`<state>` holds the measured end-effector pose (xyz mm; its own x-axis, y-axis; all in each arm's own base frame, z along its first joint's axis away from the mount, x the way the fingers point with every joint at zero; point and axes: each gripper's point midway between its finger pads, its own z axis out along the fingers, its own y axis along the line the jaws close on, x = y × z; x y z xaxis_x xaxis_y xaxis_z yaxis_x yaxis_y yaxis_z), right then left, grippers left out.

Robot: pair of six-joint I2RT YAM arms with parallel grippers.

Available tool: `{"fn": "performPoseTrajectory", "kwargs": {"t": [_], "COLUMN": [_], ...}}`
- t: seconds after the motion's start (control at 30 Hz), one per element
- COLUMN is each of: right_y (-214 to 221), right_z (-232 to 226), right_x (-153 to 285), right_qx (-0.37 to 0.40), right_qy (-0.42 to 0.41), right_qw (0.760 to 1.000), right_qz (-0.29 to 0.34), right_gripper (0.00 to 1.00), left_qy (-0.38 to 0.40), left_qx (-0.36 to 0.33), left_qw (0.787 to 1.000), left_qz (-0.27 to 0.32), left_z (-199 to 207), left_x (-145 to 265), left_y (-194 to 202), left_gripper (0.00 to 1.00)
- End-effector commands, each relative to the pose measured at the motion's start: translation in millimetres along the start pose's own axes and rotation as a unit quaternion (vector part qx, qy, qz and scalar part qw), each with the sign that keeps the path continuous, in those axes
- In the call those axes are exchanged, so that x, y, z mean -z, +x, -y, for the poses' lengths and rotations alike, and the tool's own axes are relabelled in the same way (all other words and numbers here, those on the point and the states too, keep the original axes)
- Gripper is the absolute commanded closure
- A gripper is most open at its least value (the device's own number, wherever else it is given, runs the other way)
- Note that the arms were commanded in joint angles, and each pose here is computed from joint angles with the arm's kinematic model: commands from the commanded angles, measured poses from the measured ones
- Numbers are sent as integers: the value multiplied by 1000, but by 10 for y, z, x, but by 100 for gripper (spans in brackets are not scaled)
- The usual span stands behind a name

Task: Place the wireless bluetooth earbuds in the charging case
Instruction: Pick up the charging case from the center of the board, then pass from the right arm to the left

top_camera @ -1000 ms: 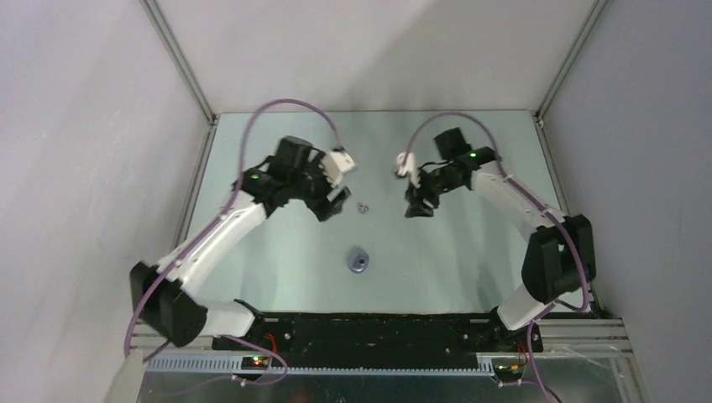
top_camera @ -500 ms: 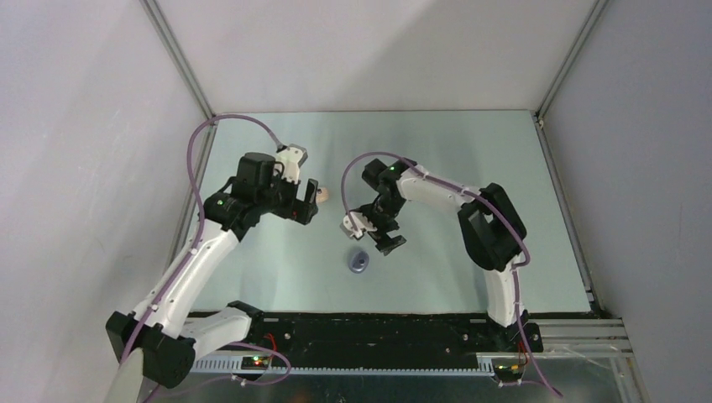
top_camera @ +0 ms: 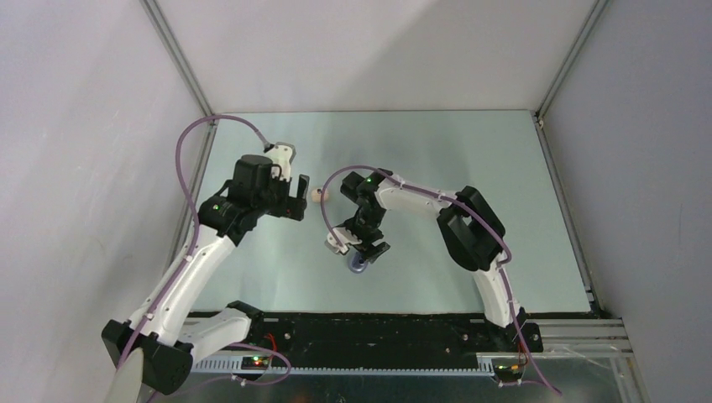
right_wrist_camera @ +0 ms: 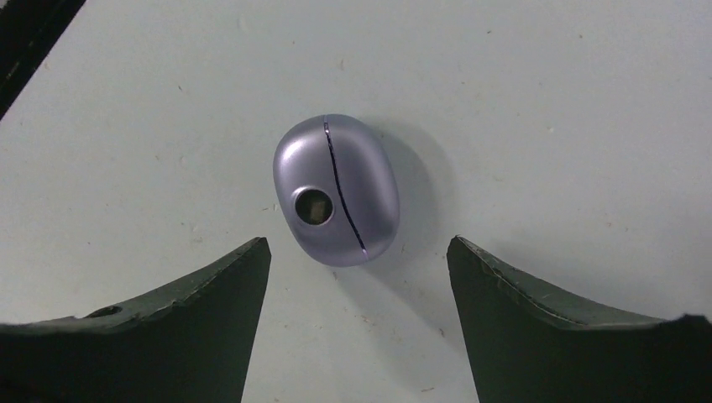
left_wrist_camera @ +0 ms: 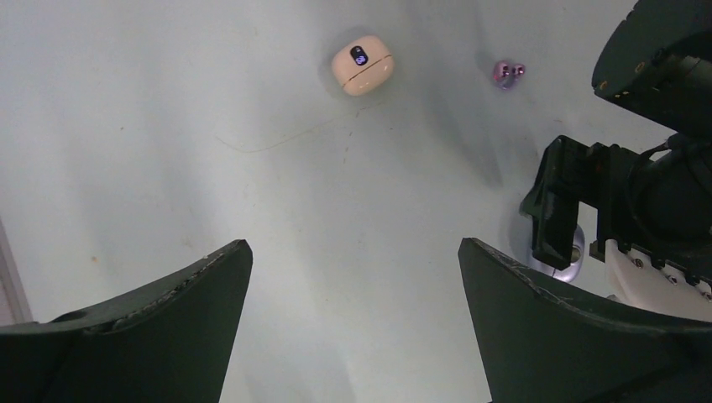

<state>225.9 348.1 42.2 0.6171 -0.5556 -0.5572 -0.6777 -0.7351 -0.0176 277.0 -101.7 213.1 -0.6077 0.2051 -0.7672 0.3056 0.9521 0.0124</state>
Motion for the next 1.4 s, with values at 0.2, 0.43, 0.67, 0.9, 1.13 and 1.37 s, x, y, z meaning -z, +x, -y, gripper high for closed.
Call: {"fn": "performPoseTrajectory", "kwargs": {"t": [0.2, 0.43, 0.67, 0.9, 1.13, 1.37], "right_y": [-4, -53, -75, -39, -92, -220], "right_z": [-3, -104, -183, -251, 80, 322], "right_x": [-71, -166, -261, -225, 656, 1985], "right_qx": [28, 16, 2, -40, -162, -263], "right_qy": [-18, -32, -39, -38, 135, 389], "right_qw": [999, 999, 999, 998, 977, 881], "right_qz": [-5, 5, 1, -19, 3, 58], "right_gripper": [23, 29, 38, 63, 72, 76], "left_qy": [-43, -62, -59, -36, 45, 258], "left_qx": [34, 33, 35, 32, 74, 61], "left_qw": [998, 998, 998, 999, 995, 953], "left_qz": [9, -5, -1, 11, 40, 145], "left_z": [-147, -216, -203, -130, 68, 734], "left_x": [53, 84, 70, 72, -20, 177], "left_y": [18, 149, 137, 57, -286, -1019], "left_gripper": [0, 0, 1, 2, 9, 17]}}
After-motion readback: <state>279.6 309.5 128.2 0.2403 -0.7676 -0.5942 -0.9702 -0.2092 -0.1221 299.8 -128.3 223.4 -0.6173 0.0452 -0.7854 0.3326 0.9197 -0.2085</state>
